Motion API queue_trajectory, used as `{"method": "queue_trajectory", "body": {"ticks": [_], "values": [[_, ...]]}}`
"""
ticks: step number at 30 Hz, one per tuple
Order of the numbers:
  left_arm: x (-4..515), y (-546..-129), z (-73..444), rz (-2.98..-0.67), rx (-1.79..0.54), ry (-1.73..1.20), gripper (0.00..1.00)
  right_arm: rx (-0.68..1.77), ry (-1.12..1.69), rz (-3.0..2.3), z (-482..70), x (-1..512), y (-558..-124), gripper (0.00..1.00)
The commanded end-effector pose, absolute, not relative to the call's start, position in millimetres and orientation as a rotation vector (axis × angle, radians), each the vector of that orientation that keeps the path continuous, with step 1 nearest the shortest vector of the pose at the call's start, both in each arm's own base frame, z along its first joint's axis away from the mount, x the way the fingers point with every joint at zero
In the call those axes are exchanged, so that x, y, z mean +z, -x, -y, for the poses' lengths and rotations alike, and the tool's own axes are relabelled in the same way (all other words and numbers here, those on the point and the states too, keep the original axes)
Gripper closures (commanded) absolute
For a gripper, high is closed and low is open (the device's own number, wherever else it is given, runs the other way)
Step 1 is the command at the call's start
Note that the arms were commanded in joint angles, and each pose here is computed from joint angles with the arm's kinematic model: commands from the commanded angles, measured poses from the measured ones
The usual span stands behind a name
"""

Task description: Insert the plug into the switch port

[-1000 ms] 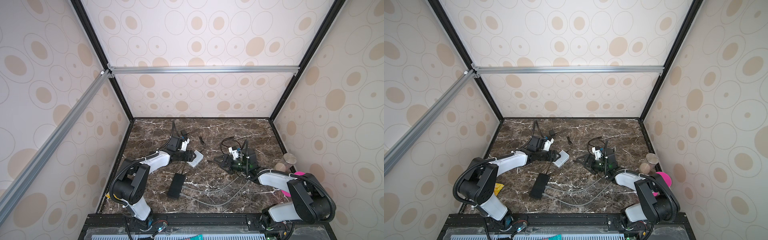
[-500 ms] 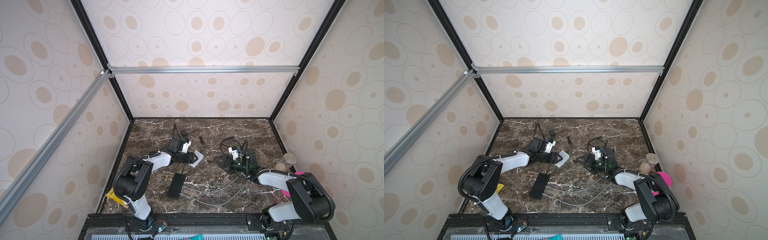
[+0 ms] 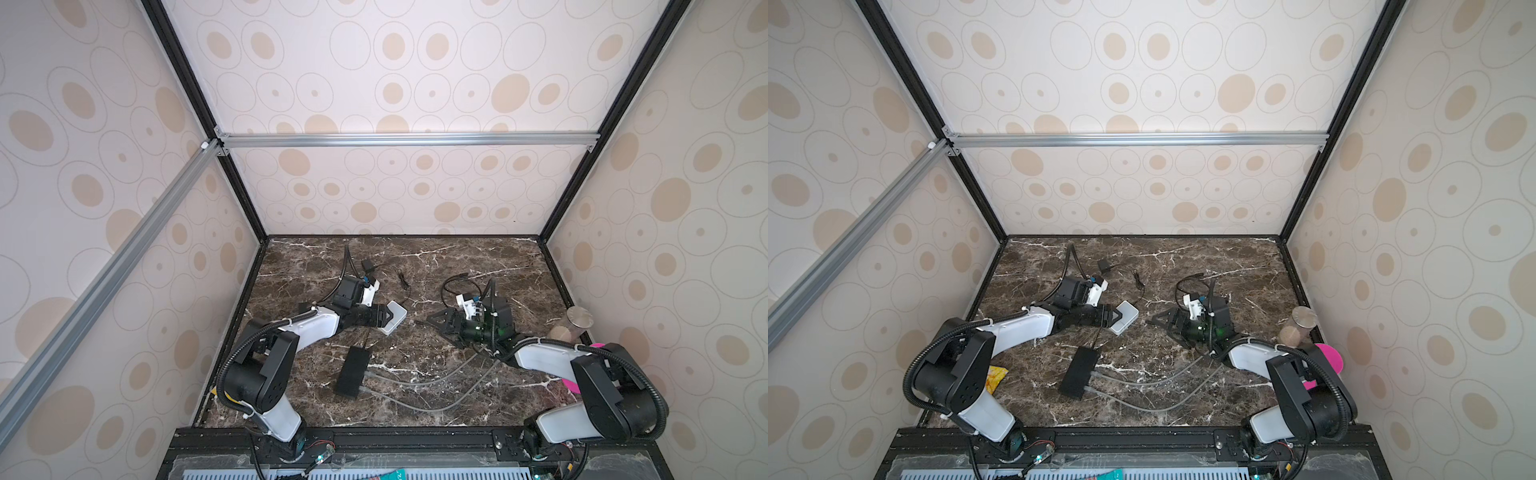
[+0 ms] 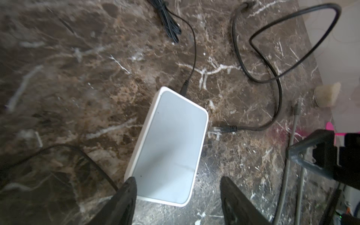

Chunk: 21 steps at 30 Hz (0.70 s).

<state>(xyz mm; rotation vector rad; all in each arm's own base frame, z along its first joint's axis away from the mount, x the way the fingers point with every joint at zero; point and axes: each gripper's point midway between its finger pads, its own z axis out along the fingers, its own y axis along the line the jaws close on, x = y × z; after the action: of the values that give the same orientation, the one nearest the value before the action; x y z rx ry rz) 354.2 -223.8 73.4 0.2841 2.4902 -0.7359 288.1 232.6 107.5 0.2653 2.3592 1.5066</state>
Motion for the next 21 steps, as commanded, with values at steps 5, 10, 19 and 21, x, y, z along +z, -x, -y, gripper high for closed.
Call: {"method": "queue_trajectory", "body": {"ticks": [5, 10, 19, 21], "values": [[60, -378, 224, -2.539, -0.627, -0.281, 0.32, 1.544, -0.25, -2.342, -239, 115, -292, 0.0], [45, -378, 233, -2.59, -0.676, -0.301, 0.32, 1.549, -0.248, -2.344, -239, 114, -292, 0.0], [45, -355, 252, -2.577, -0.894, -0.388, 0.32, 1.557, -0.258, -2.355, -241, 110, -292, 0.0], [46, -352, 253, -2.574, -0.905, -0.394, 0.32, 1.559, -0.257, -2.354, -241, 110, -293, 0.0]]}}
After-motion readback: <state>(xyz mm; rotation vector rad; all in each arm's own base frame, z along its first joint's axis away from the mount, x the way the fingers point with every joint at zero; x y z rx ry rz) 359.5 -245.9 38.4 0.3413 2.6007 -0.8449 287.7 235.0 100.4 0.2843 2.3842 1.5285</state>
